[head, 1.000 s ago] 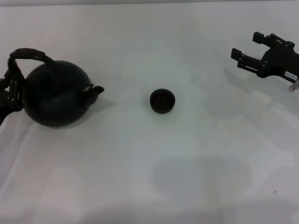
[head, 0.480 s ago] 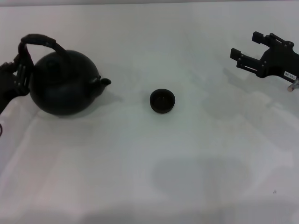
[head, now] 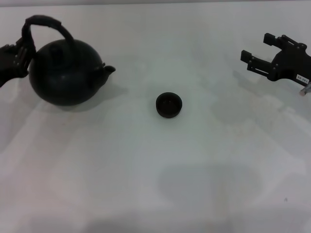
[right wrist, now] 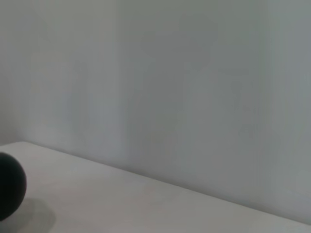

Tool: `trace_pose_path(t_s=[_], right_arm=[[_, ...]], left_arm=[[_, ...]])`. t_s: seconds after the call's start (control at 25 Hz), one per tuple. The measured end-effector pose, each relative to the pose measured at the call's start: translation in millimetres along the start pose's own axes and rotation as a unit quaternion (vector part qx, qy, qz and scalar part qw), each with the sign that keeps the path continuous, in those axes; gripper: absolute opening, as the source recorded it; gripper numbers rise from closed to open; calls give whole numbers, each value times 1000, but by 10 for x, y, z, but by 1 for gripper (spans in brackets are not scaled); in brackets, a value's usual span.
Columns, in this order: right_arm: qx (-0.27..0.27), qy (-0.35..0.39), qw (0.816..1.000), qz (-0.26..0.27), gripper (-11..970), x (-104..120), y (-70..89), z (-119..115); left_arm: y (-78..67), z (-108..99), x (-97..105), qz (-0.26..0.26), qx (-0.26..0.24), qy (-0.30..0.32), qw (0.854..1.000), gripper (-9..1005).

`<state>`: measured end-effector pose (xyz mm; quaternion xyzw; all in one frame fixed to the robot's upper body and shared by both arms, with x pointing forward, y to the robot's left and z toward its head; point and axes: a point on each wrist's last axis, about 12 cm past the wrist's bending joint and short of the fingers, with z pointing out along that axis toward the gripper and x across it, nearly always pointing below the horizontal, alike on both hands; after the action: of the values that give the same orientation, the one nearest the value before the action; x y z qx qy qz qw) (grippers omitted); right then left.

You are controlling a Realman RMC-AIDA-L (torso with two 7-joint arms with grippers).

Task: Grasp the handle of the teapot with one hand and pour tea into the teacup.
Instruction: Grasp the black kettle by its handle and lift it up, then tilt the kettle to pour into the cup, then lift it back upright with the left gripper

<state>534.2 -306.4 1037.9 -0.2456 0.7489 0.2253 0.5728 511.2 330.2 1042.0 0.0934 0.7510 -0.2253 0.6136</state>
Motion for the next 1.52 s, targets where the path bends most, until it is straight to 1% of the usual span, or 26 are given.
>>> trace_pose_path(t_s=[0.04,0.08,0.12,0.24,0.4,0.52,0.76,0.96,1.08,1.2,1.4,1.52], right_arm=[[0,0,1000,-1,857,1,0,-2],[1,0,1000,-1,857,2,-1,-2],[1,0,1000,-2,857,1,-1,-2],[0,-1,1000,-2,857,-2,6,8],[-3,-3,1000,-2,857,-8,14,13],[-6,-7,1000,-5,857,-23,19,19],[-11,-12,1000,-10,856,-30,39,23],[-12,-25,1000,-4,856,-46,41,-4],[-10,-31,999,-1,856,-54,36,-21],[-7,-35,999,2,857,-49,29,-47],[-1,-38,999,6,857,-41,13,-80],[0,-39,999,9,857,-46,9,-82]], left_arm=[[-4,25,-46,-1,4,2,1000,102],[-4,25,-46,-1,4,2,1000,102],[7,57,-146,6,5,9,1000,102],[1,110,-241,20,6,27,999,102],[-81,244,-336,40,13,58,997,102],[-141,302,-388,61,13,71,996,102],[-312,421,-557,95,30,85,991,102],[-523,526,-660,130,50,109,984,102],[-623,560,-685,159,47,119,979,102],[-660,566,-719,176,43,121,976,102],[-678,557,-803,186,38,120,974,102],[-721,558,-839,208,37,127,969,102]])
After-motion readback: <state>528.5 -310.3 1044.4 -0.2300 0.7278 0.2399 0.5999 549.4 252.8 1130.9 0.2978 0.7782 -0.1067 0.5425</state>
